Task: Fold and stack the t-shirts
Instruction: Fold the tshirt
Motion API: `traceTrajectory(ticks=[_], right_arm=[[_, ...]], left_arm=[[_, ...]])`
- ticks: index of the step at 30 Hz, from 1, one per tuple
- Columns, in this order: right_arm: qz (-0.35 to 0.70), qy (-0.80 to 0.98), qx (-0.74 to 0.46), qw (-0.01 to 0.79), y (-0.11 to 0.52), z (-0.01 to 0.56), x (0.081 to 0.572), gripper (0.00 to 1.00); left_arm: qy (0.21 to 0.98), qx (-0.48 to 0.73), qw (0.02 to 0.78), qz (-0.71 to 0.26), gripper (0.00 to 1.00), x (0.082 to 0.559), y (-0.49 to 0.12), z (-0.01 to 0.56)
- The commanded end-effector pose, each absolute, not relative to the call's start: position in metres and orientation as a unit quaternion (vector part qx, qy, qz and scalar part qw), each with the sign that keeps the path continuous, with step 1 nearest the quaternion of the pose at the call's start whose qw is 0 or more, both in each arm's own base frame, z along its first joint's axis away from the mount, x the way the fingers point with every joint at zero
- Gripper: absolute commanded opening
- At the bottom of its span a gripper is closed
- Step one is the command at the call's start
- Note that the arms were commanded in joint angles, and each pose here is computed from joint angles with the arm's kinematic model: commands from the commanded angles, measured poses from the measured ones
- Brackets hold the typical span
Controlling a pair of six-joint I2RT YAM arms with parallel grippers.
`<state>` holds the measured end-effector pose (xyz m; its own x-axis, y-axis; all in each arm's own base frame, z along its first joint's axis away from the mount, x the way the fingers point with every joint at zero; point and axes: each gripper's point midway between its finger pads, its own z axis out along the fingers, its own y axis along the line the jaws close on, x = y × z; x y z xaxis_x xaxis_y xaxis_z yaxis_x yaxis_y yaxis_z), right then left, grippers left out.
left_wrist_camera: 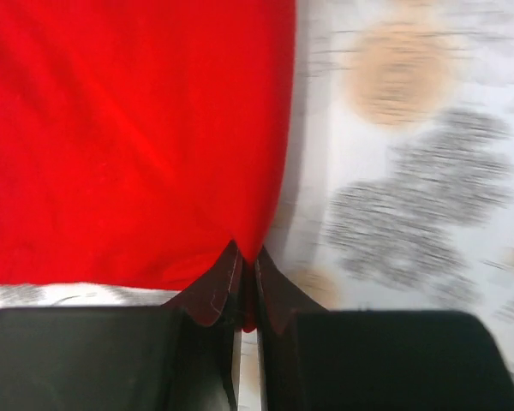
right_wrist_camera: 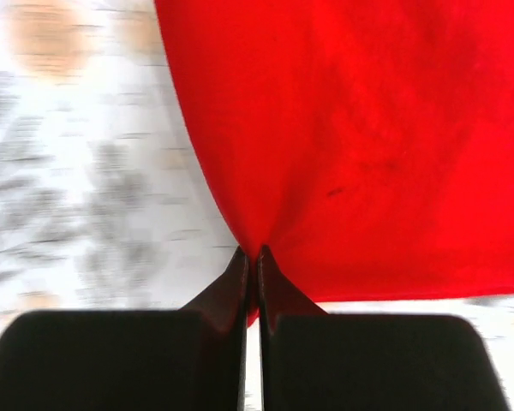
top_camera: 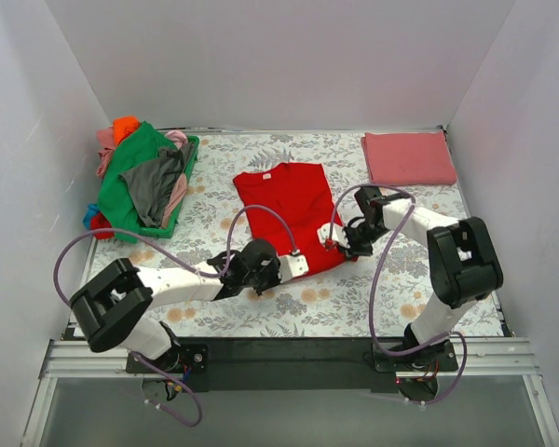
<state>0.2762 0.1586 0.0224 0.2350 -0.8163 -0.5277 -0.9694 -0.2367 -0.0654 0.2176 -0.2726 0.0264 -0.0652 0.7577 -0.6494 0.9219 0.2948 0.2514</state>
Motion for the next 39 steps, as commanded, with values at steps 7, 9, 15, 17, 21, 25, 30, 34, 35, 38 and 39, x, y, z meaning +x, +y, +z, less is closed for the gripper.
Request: traceTrajectory(ticks=[7,9,15,17,21,25,30,34,35,38,39], right_arm=[[0.292,0.579,-0.755,0.096,0.116,0.043,0.127,0.01],[0.291,0.578,-0.755,0.107,0.116,0.05,0.121,0.01],[0.275,0.597,-0.74,0.144,0.127,0.077,0.142,0.01],[0.262,0.604,-0.734,0.166,0.135,0.094,0.165,0.01],[0.263,0.61,-0.721,0.197,0.158,0.122,0.211,0.01],[0.27,0.614,-0.706,0.228,0.186,0.148,0.264,0.01],[0.26,0.634,-0.684,0.251,0.213,0.162,0.337,0.01],[0.26,0.643,-0.665,0.276,0.231,0.173,0.378,0.01],[0.259,0.644,-0.662,0.281,0.234,0.174,0.386,0.01],[0.262,0.645,-0.65,0.306,0.248,0.183,0.411,0.01],[0.265,0.648,-0.645,0.306,0.25,0.179,0.417,0.01]], left_arm=[[0.669,0.613,0.229,-0.352,0.0,0.064,-0.297,0.065],[0.668,0.607,0.211,-0.376,0.0,0.051,-0.299,0.074],[0.667,0.608,0.215,-0.372,0.0,0.05,-0.295,0.082],[0.67,0.611,0.247,-0.342,0.0,0.064,-0.294,0.083],[0.673,0.602,0.315,-0.292,0.0,0.098,-0.292,0.096],[0.687,0.559,0.378,-0.272,0.0,0.141,-0.286,0.116],[0.714,0.486,0.448,-0.23,0.0,0.22,-0.266,0.129],[0.734,0.433,0.482,-0.204,0.0,0.268,-0.254,0.139],[0.734,0.42,0.495,-0.198,0.0,0.277,-0.253,0.144],[0.736,0.382,0.528,-0.182,0.0,0.299,-0.242,0.159],[0.733,0.372,0.541,-0.177,0.0,0.305,-0.238,0.165]])
